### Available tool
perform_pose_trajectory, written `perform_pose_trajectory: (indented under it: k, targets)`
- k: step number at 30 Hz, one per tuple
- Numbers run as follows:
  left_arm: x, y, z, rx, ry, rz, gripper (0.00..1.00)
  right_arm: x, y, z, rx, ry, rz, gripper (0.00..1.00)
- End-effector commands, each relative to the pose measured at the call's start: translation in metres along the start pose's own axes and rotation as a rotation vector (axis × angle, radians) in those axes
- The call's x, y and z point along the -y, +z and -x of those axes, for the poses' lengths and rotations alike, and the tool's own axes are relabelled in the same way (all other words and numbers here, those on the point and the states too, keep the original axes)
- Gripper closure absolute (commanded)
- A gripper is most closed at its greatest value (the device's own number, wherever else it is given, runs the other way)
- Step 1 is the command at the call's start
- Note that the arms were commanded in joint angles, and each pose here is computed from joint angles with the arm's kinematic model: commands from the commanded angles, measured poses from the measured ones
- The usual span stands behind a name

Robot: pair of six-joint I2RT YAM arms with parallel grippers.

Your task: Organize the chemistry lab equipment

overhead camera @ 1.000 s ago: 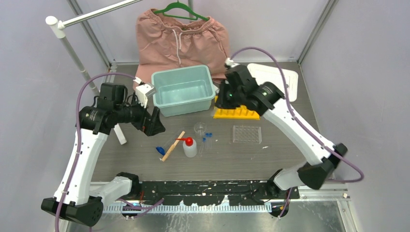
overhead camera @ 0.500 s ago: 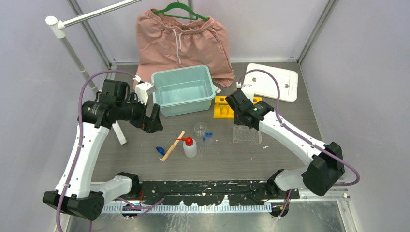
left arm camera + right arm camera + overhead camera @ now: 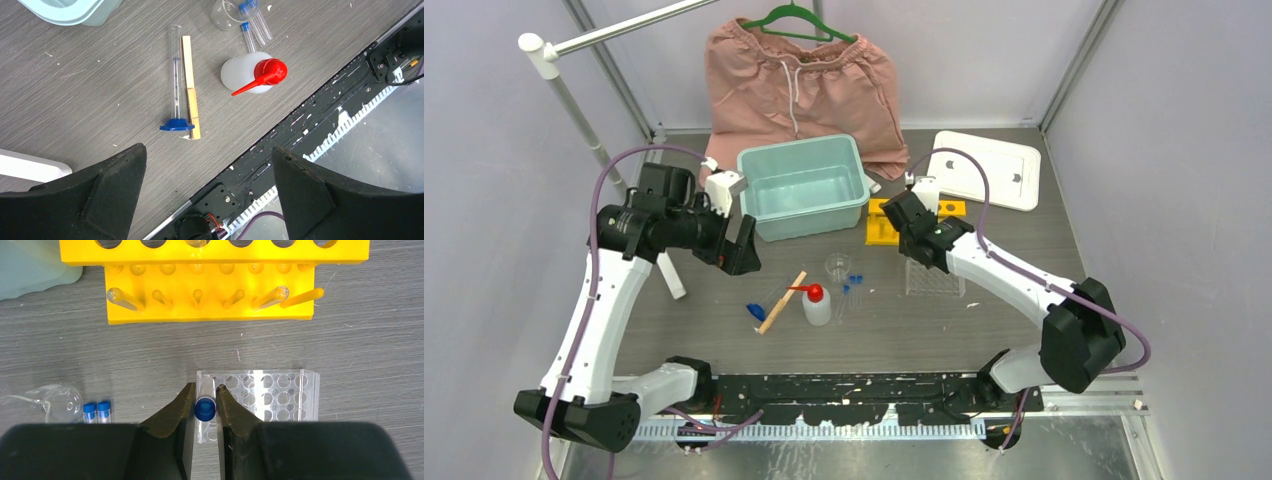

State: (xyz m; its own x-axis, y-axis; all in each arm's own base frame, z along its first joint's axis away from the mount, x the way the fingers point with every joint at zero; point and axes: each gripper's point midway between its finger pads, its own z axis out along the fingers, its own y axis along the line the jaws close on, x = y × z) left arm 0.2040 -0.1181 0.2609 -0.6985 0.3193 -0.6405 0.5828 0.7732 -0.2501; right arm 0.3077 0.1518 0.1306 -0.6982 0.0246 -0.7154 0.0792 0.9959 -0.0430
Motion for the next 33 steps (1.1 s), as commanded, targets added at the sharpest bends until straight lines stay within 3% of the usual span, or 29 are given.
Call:
perform_pose_trajectory:
  k: [1,22,33]
  targets:
    - [0.000,-0.008,0.010,0.030,0.018,0.018,0.05,-0.002,0.006,0.010,0.057,0.028,-0.013,0.99]
    - [-0.005,-0.003,0.010,0.025,0.026,0.029,0.05,0.004,0.016,-0.018,-0.005,0.032,-0.033,0.99]
    - [-0.006,-0.005,0.011,0.032,0.033,0.036,0.05,-0.016,0.029,-0.019,-0.018,0.089,0.029,0.99]
